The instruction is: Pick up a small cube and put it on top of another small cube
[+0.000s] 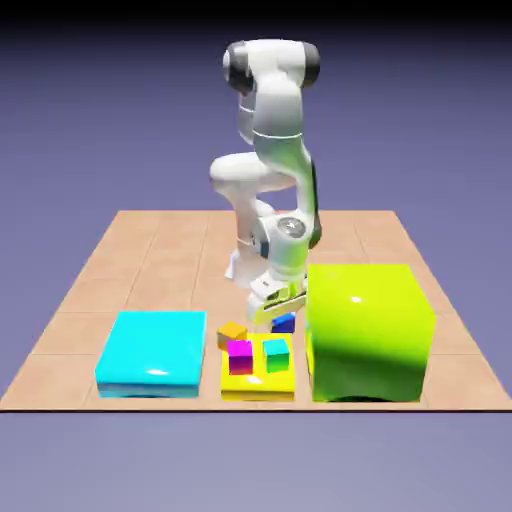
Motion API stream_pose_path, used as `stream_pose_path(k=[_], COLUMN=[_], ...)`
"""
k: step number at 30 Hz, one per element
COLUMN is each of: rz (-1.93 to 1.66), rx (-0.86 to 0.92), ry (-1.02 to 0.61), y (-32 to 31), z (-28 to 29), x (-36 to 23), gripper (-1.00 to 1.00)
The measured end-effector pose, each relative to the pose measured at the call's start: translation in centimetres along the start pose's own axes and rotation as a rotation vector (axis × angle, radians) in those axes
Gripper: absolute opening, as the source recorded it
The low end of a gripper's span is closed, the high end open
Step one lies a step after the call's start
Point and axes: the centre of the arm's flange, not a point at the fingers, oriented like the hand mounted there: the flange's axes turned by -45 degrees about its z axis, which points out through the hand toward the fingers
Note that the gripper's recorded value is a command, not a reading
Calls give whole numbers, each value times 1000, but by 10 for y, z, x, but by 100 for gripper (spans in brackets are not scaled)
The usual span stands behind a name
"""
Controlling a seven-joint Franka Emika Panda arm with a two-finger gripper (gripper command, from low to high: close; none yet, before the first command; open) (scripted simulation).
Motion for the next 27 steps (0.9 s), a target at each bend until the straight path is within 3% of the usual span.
stream_pose_path(k=[9, 16, 27], rz=[21, 138, -272], rx=[10, 47, -20], ry=[-39, 20, 53], y=[-2, 80, 162], z=[-44, -80, -158], x=[-3, 13, 81], gripper=[-100, -100, -100])
